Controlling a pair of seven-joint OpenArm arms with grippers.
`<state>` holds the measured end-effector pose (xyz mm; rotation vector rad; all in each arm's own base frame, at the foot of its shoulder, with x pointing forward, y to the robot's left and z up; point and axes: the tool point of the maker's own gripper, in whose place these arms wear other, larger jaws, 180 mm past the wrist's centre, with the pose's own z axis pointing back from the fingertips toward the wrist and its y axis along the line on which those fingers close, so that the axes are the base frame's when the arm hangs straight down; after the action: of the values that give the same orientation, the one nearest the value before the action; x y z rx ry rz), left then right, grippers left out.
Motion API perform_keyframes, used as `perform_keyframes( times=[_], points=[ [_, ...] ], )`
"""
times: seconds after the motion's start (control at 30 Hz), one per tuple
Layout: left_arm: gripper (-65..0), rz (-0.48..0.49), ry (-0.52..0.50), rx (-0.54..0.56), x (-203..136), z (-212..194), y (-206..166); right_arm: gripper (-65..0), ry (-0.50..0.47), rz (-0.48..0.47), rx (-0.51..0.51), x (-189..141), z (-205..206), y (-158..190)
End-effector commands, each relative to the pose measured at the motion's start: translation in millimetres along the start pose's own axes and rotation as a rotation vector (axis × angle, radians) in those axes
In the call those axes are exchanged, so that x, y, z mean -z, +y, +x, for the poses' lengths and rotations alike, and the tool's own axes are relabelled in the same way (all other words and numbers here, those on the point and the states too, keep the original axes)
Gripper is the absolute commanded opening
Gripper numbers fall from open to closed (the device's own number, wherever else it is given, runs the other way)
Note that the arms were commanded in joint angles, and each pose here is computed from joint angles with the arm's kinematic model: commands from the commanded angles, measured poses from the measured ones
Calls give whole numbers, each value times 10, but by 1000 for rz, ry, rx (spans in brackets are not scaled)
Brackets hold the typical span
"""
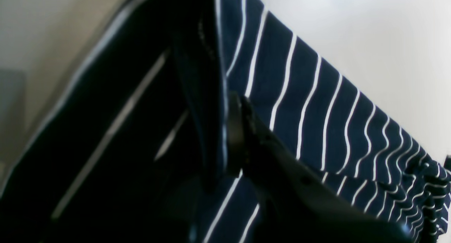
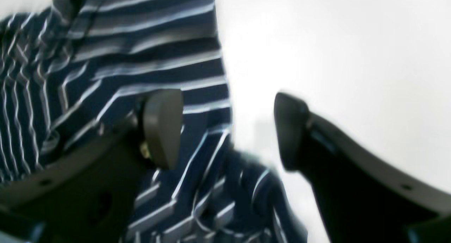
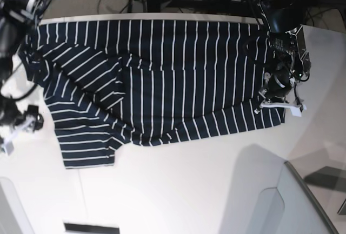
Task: Layout the t-shirt on the table in an organized manner, then fold the t-shirt properly
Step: 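Pull the sleeve end with the right gripper to straighten it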
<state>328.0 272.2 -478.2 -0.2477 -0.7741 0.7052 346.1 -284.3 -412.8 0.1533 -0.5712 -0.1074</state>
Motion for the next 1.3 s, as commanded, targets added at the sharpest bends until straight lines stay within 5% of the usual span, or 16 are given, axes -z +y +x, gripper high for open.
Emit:
perform_keyframes(
  times=[0.0,0.23,0.67,1.1,1.27],
  points=[
    [-650,-17,-48,11,-13,195,-63,-260,-13,-1,24,42,100,-99],
    [-650,-17,-48,11,-13,195,-63,-260,43,77,29,608,79,24],
    [-650,-17,-48,11,-13,195,-63,-266,104,98,44,729,-254,144],
    [-650,-18,-49,11,-12,202,-69,-648,178,127,40,770,-490,292],
    [-650,-17,-61,19,-16,288,-65,-648,91,111,7,704,-137,264]
  ],
)
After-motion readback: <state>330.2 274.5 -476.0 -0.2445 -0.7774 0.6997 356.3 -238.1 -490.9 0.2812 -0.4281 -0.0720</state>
